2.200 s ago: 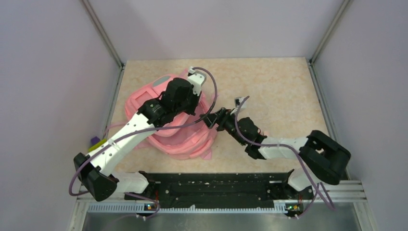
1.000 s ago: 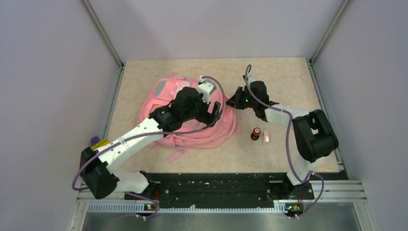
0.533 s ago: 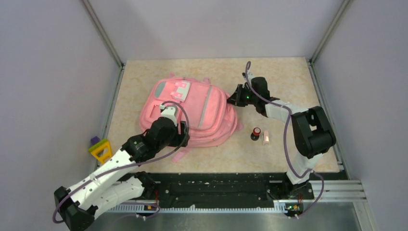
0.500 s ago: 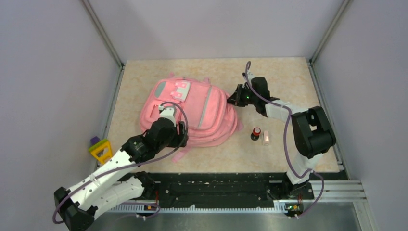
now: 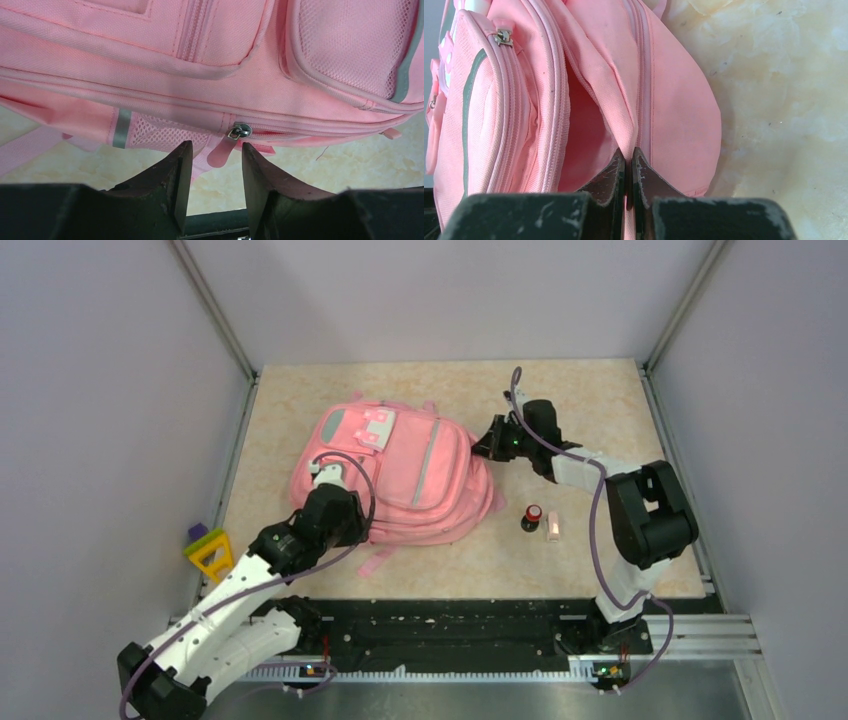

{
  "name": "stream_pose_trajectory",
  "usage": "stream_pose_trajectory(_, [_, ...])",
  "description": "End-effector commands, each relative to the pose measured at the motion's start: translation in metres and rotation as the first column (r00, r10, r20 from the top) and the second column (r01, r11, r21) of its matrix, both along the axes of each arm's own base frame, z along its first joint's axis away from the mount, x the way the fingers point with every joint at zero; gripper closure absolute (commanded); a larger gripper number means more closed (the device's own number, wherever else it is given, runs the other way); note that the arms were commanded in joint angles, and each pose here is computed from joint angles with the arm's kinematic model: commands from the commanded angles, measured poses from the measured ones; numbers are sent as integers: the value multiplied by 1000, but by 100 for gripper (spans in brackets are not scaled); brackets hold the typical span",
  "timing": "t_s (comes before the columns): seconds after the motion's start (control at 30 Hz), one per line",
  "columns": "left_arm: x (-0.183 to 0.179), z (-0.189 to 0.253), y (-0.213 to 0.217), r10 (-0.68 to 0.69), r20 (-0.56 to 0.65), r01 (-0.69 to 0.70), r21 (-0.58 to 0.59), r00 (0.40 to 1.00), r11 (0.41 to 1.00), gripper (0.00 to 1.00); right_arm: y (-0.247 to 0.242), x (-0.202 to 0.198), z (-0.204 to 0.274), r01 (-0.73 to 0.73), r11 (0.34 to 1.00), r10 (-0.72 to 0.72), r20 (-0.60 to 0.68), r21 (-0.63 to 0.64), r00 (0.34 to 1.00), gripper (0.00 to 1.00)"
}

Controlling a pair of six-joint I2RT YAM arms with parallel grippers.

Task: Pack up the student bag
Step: Zip the student bag at the center of the board.

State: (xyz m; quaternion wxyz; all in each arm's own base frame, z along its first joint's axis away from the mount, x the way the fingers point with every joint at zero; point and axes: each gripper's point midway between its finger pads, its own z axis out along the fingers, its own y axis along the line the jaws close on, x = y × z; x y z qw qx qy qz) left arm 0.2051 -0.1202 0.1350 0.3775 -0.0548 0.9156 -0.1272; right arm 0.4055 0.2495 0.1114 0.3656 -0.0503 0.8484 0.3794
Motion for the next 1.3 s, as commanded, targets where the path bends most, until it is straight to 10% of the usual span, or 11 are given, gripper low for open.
stream_pose_trajectory(0.0, [5,-1,-6,-14,11,14,-45,1000,999,55,8,9,24,-31,998,28,71,48,997,100])
stream_pose_trajectory(0.13, [6,-7,-9,-25,-4,25,-54,1000,998,60,9,9,24,-33,998,29,66,51,997,100])
stream_pose_trajectory(0.33, [9,9,-22,-123,50,126,-70,991,990,99,9,9,22,-33,998,30,61,55,998,100])
stream_pose_trajectory(1.27, [2,31,-227,-540,39,529,-275,841,803,100,28,-16,37,204,954,-239,145,217,960,100])
